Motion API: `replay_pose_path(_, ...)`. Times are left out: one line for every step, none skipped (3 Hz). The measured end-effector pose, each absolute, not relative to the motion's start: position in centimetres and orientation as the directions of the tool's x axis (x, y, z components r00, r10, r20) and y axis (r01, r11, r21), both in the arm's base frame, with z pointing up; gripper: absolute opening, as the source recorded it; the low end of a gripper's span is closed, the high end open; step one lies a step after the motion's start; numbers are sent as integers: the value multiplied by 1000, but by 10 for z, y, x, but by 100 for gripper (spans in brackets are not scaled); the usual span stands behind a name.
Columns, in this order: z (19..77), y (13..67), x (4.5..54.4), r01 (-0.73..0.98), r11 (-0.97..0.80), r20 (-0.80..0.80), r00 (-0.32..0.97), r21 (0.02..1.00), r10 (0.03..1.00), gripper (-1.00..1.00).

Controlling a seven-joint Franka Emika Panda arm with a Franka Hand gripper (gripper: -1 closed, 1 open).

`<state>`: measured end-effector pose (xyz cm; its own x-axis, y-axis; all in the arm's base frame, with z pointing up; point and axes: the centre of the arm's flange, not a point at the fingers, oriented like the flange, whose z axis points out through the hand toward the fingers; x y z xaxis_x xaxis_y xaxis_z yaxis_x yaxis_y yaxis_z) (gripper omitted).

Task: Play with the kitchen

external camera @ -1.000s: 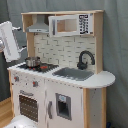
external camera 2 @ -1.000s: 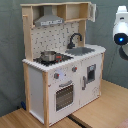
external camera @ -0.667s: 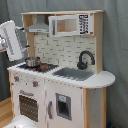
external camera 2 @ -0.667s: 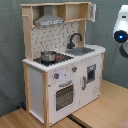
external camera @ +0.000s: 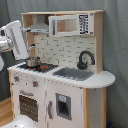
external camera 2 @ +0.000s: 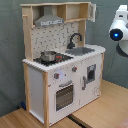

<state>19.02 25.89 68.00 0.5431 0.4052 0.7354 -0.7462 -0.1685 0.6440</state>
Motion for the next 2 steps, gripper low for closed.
replay_pose_path(684,243,216,-764,-177,759,529,620,380,-100)
replay_pose_path(693,226,234,-768,-187,767,519,612,379,-100)
